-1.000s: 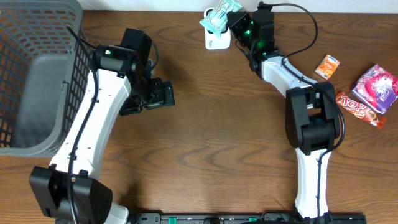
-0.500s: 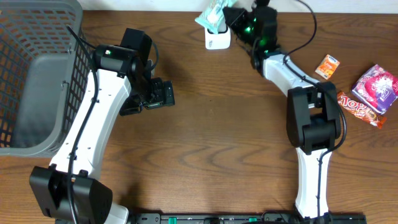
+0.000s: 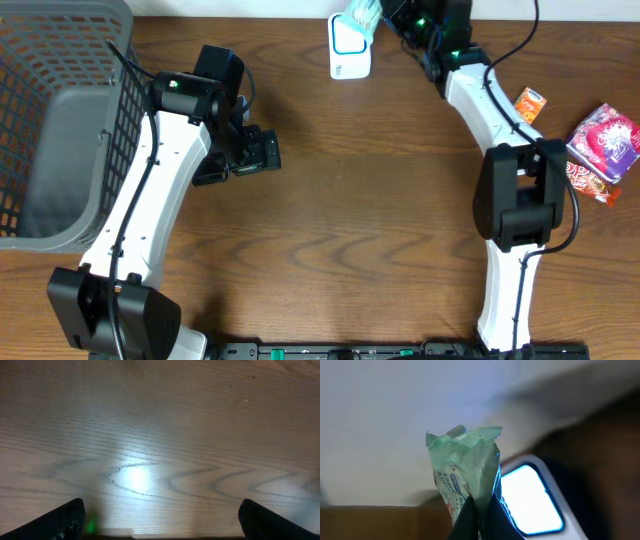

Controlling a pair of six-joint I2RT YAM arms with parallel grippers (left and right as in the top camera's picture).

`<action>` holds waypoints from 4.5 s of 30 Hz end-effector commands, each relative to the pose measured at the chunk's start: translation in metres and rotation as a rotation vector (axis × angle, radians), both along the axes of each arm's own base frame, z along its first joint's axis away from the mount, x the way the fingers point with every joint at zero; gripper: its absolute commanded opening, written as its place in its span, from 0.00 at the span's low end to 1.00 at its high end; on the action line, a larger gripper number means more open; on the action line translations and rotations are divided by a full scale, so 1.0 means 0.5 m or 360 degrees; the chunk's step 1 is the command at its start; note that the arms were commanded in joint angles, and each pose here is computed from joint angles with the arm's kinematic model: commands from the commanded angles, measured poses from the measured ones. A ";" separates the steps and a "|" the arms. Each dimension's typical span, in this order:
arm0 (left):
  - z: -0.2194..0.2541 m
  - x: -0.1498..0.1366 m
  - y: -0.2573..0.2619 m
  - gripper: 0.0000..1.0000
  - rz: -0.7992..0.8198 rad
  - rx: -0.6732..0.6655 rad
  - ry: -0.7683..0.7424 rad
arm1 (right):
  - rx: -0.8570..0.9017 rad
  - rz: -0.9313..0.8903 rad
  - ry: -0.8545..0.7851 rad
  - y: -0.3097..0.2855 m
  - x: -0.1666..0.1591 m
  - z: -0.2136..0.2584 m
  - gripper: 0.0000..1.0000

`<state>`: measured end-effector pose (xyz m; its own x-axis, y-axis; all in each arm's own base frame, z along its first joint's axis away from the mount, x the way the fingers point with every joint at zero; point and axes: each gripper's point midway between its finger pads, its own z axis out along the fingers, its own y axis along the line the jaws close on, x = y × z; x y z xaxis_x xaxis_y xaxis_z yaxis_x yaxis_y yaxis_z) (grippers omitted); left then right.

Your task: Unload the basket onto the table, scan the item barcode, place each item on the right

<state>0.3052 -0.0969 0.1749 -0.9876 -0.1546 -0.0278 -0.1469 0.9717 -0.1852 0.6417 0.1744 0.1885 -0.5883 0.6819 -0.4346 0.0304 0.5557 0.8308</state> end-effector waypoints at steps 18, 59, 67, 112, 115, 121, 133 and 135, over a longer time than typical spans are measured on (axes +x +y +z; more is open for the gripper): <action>-0.001 0.000 0.005 0.98 -0.0007 0.0018 0.0002 | -0.0281 0.0128 -0.0199 0.017 0.013 -0.001 0.01; -0.002 0.000 0.005 0.98 -0.0007 0.0018 0.0003 | -0.1275 -0.0675 0.1453 -0.708 -0.473 -0.034 0.99; -0.002 0.000 0.005 0.98 -0.0007 0.0018 0.0002 | -0.1127 -0.0427 0.1563 -0.579 -0.602 0.050 0.99; -0.002 0.000 0.005 0.98 -0.0007 0.0018 0.0002 | -0.1274 0.0454 0.1180 -0.269 -0.978 0.094 0.99; -0.002 0.000 0.005 0.98 -0.0007 0.0018 0.0003 | -0.1272 0.0453 0.1181 -0.269 -0.978 0.094 0.99; -0.002 0.000 0.005 0.98 -0.0007 0.0018 0.0002 | -0.1274 0.0453 0.1183 -0.269 -0.979 0.093 0.99; -0.002 0.000 0.005 0.98 -0.0007 0.0018 0.0003 | -0.1380 0.0522 0.1131 -0.274 -0.964 0.072 0.99; -0.002 0.000 0.005 0.98 -0.0007 0.0018 0.0002 | -0.1390 0.0537 0.1079 -0.268 -0.951 0.059 0.99</action>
<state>0.3051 -0.0969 0.1749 -0.9876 -0.1546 -0.0274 -0.1470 0.9717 -0.1850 0.1652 0.0403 0.2248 -0.9742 0.1123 -0.1956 0.1050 0.9933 0.0474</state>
